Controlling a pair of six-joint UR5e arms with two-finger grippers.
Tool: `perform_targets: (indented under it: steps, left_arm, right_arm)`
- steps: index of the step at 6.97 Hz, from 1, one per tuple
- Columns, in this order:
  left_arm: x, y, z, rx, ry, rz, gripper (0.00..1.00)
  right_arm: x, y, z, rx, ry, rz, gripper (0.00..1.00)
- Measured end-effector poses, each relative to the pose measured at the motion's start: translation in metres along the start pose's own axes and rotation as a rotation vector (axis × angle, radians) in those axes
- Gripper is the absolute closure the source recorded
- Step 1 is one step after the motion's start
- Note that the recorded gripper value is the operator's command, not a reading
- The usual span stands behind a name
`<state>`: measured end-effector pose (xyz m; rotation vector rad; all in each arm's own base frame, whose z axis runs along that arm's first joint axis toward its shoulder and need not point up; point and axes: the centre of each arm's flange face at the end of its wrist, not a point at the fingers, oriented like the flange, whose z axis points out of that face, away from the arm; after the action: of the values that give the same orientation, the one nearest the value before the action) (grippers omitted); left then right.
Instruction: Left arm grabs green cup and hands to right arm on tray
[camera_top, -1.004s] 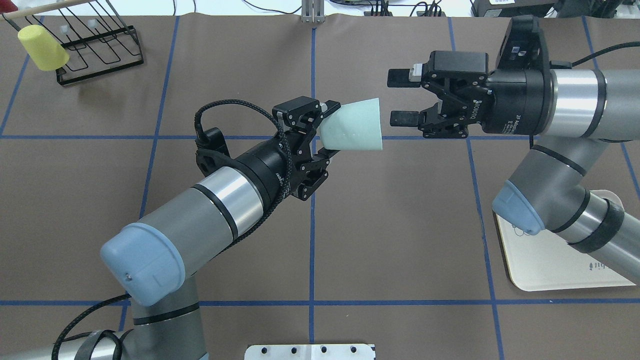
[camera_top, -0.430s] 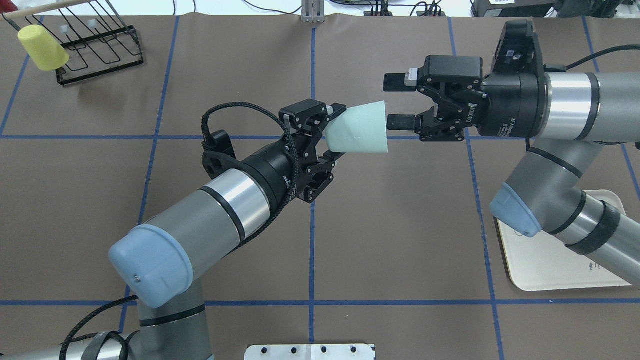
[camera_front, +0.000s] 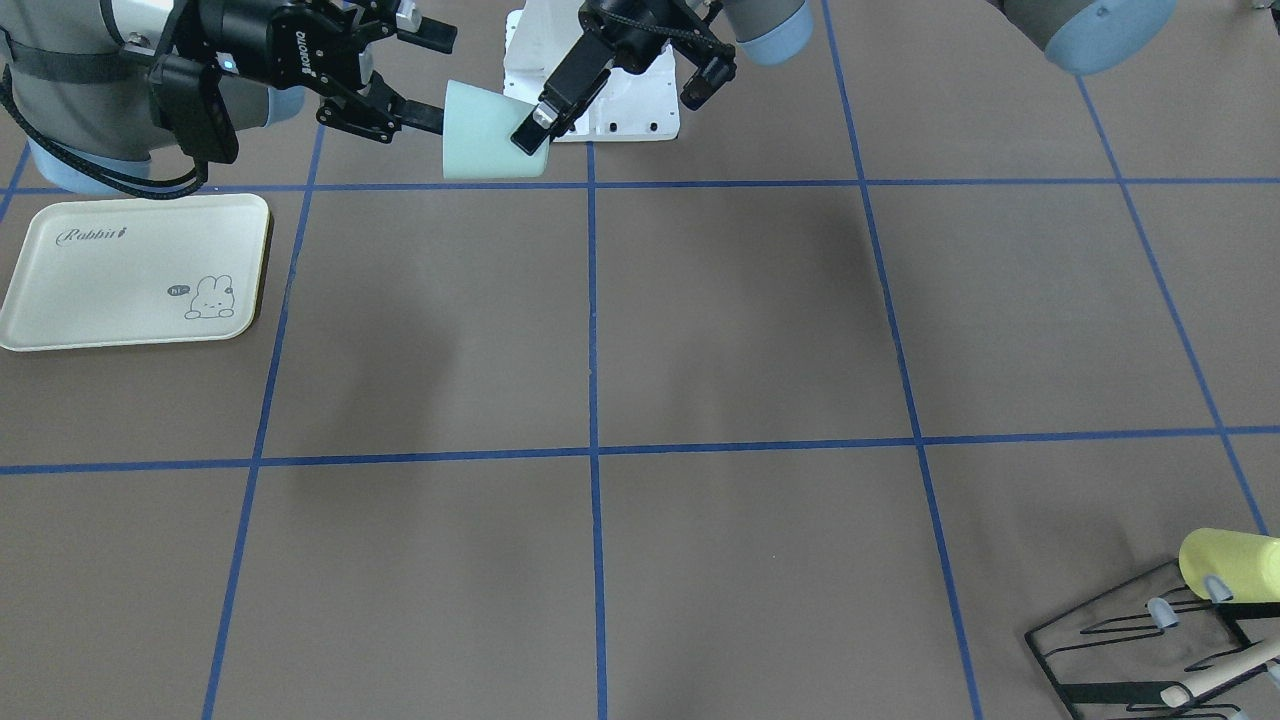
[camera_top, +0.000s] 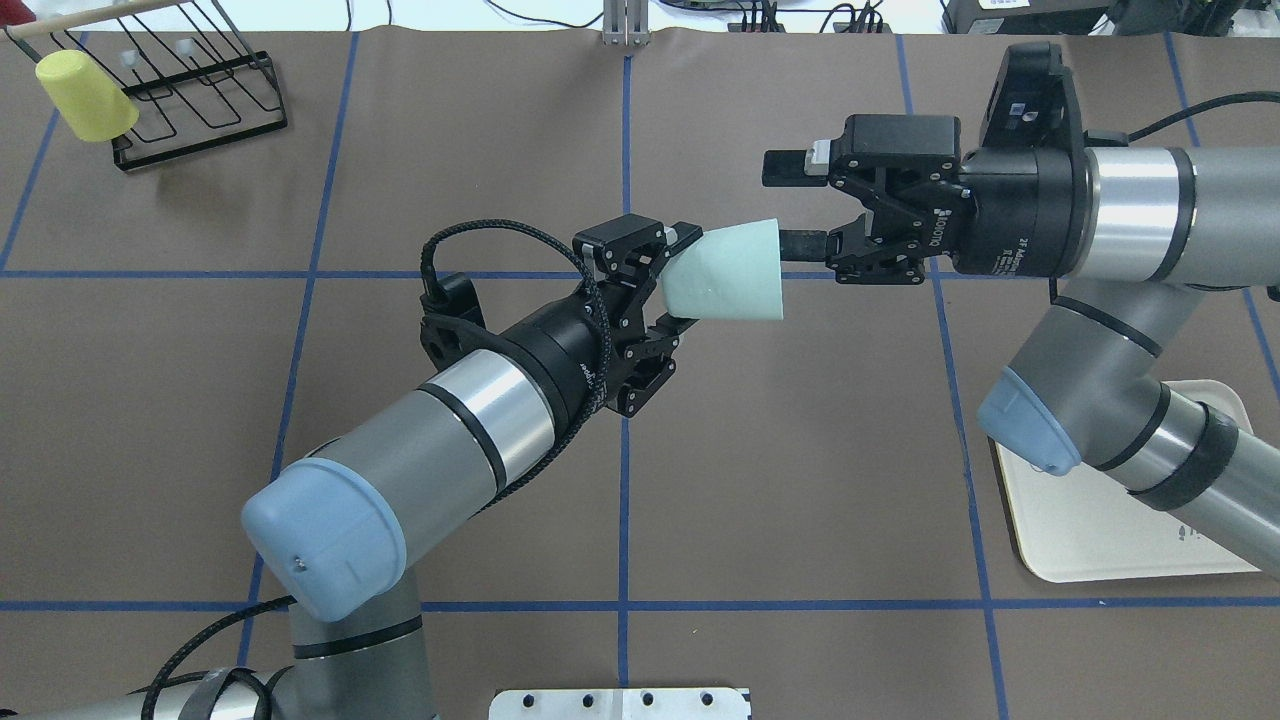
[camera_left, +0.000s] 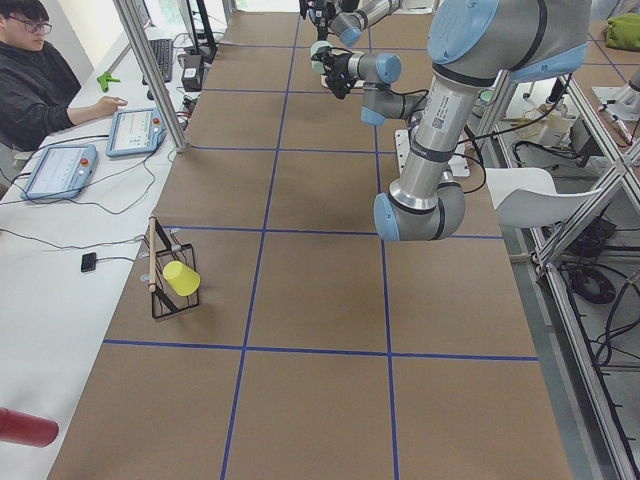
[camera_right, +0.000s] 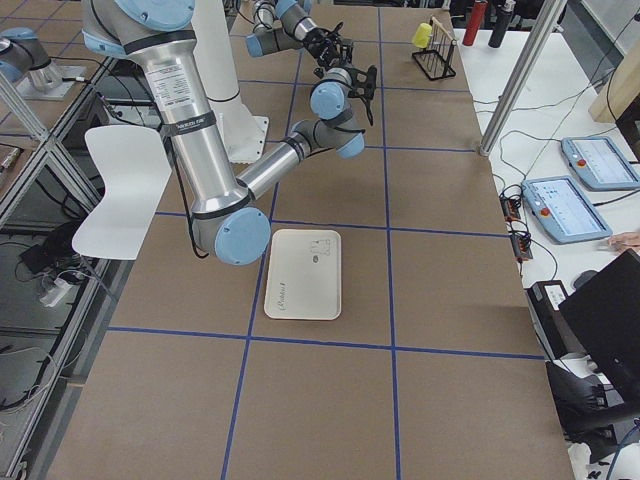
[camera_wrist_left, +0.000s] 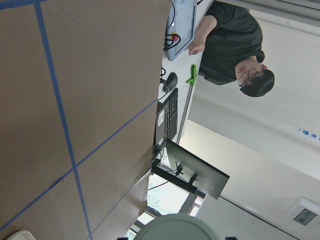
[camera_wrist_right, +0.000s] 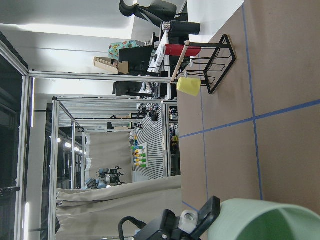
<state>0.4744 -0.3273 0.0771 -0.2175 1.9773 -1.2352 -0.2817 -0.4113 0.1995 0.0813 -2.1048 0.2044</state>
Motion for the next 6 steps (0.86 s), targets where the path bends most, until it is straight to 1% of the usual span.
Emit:
perform_targets:
  steps: [1,3,6]
  left_arm:
    - [0.0002,0.0012,0.0003,-0.002,0.0,-0.002,0.67]
    - [0.002,0.0051,0.0009,-0.007,0.004,-0.007,0.67]
    - [0.0029,0.0059,0.001,-0.009,0.005,-0.008,0.67]
  right_arm:
    - [0.0011,0.0009,0.0012,-0.002,0.001,0.002,0.12]
    - [0.0035,0.0028,0.0035,-0.008,0.004,0.006,0.21]
    - [0.0052,0.0036,0.005,-0.01,0.007,0.01,0.43]
